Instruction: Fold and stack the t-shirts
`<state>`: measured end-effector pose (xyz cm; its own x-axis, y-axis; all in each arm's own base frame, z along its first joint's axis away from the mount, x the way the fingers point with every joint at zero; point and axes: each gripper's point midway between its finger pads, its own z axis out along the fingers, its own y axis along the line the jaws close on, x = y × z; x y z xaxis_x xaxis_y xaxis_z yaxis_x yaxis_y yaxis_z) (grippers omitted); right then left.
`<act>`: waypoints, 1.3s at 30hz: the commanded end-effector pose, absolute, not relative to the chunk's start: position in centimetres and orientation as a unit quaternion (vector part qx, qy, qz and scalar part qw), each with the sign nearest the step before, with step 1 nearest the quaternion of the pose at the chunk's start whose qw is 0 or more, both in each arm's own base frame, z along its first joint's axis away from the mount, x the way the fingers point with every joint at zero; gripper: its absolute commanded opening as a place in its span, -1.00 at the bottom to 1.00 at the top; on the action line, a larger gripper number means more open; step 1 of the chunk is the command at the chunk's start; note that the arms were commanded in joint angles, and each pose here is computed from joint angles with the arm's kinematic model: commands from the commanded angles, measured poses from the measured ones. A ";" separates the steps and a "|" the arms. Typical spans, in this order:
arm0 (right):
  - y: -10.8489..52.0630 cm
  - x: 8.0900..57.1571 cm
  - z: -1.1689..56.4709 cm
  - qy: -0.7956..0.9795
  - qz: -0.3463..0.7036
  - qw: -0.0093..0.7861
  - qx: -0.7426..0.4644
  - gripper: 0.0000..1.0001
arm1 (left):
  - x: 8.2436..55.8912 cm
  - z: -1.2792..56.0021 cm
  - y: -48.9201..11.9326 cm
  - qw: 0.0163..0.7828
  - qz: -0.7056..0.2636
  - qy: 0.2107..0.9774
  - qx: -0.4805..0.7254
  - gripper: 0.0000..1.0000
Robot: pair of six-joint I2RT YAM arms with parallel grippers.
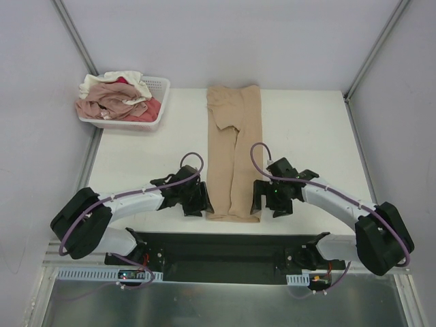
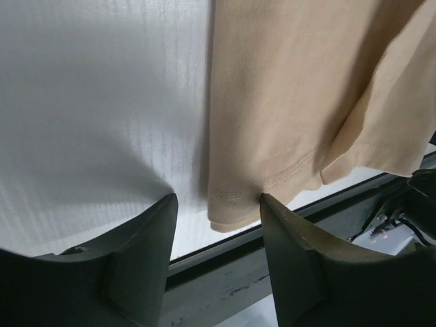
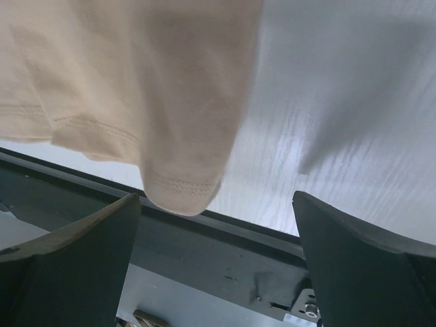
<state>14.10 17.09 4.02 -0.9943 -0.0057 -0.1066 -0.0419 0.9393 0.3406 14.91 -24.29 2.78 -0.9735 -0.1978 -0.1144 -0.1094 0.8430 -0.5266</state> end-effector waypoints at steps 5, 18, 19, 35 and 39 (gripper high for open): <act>19.9 15.3 4.4 0.973 0.224 0.061 0.003 0.82 | 13.8 1.0 -24.3 0.058 -0.241 0.965 -0.089 -0.35; 17.2 11.0 0.9 0.984 0.180 0.013 0.017 -0.82 | 12.4 0.4 -23.6 0.057 -0.232 0.967 -0.089 -1.00; 17.2 10.9 0.8 0.983 0.180 0.013 0.016 -0.84 | 12.3 0.4 -23.6 0.057 -0.233 0.967 -0.087 -1.00; 17.4 10.0 4.1 0.973 0.216 0.075 -0.008 -0.99 | 10.3 4.3 -24.8 0.103 -0.303 0.944 -0.076 -1.00; 18.1 12.7 7.3 0.969 0.210 0.125 -0.029 -0.99 | 12.8 7.9 -26.5 0.153 -0.329 0.930 -0.053 -1.00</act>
<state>9.71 17.51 3.72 -0.9920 0.0081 -0.1259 -0.0462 0.9052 0.4224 9.93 -24.90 4.08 -0.9752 -0.1804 -0.1279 -0.0715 0.8045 -0.5896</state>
